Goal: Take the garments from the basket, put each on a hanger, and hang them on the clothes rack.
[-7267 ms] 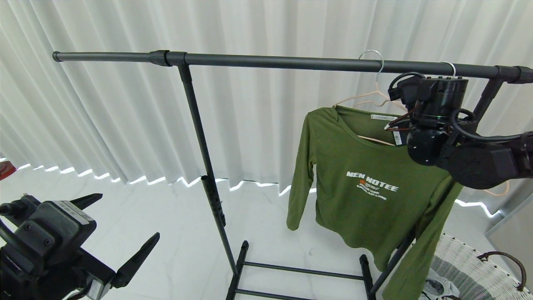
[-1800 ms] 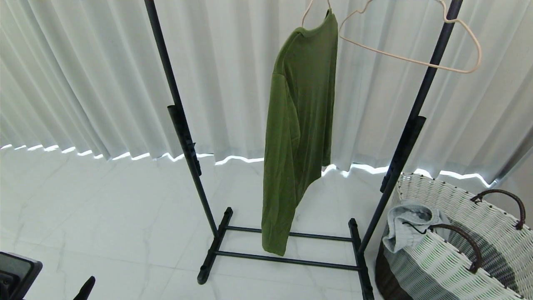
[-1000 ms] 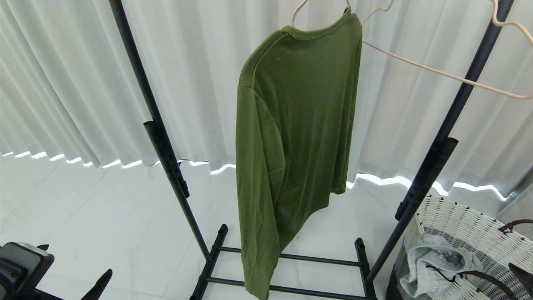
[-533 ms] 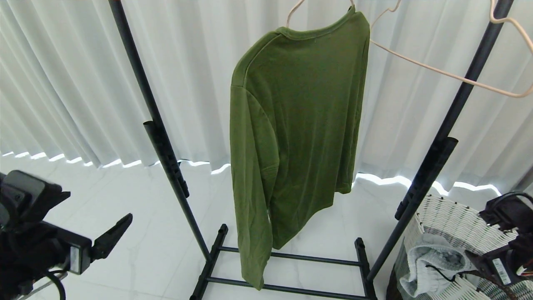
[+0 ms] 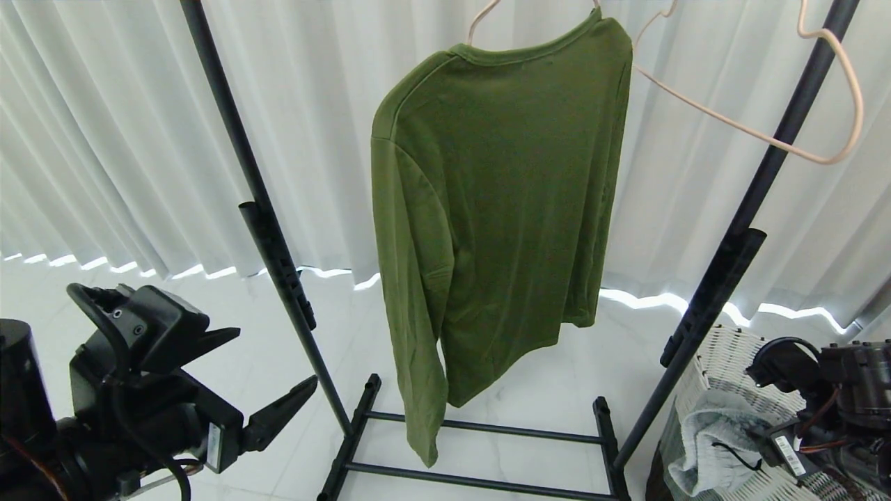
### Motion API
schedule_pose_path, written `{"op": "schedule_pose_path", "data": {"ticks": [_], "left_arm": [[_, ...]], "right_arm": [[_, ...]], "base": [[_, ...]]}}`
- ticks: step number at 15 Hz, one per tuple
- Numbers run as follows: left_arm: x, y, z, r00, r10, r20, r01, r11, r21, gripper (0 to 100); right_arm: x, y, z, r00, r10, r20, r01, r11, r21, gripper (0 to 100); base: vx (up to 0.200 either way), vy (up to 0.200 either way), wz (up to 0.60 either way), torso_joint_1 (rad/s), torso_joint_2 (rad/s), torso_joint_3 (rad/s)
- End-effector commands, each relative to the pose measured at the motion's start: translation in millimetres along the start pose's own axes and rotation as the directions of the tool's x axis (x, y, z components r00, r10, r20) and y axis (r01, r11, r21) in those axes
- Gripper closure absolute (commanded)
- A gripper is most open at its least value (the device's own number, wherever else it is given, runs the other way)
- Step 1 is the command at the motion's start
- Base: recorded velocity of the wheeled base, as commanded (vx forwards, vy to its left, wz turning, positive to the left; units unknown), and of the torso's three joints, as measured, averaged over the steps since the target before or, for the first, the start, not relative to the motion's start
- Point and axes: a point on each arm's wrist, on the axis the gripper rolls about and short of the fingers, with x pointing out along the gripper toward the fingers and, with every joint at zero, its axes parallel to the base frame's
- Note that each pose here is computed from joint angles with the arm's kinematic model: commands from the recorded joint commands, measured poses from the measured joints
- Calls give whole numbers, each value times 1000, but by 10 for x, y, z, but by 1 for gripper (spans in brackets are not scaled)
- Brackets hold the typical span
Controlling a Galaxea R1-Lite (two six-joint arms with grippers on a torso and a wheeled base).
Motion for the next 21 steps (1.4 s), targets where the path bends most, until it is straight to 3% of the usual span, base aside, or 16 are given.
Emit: {"op": "schedule_pose_path", "data": {"ticks": [1, 4, 5, 9, 12, 16, 18, 21], "left_arm": [[18, -41, -22, 1000, -24, -10, 24, 1000, 8, 0], [17, -36, -33, 1000, -19, -15, 19, 1000, 8, 0], [15, -42, -53, 1000, -21, -21, 21, 1000, 12, 0], [-43, -77, -150, 999, -29, -38, 30, 999, 26, 0], [-78, -88, -208, 998, -22, -51, 24, 999, 47, 0], [-113, -86, -291, 991, 83, -103, -77, 995, 55, 0], [-156, -81, -321, 983, 141, -115, -134, 989, 61, 0], [-193, -84, -336, 982, 152, -110, -146, 987, 61, 0]], "right_arm": [[71, 31, -16, 1000, 5, -28, -5, 1000, -11, 0], [71, 28, -5, 1000, 1, -16, -2, 1000, -4, 0], [74, 28, 1, 1000, 1, -13, -1, 1000, -3, 100], [53, 7, 28, 1000, -17, 5, 17, 1000, 6, 100], [-28, -65, 278, 992, -37, 119, 33, 999, 41, 100], [-379, -160, 874, 925, -55, 375, 16, 994, 106, 100], [-622, -193, 954, 895, -41, 445, 7, 997, 78, 100], [-810, -181, 954, 871, -12, 492, -9, 999, 42, 100]], "base": [[0, 0, 0, 0, 0, 0], [0, 0, 0, 0, 0, 0], [0, 0, 0, 0, 0, 0], [0, 0, 0, 0, 0, 0], [0, 0, 0, 0, 0, 0], [0, 0, 0, 0, 0, 0], [-100, 0, 0, 1, -1, 1], [-200, 0, 0, 11, 4, 1]]}}
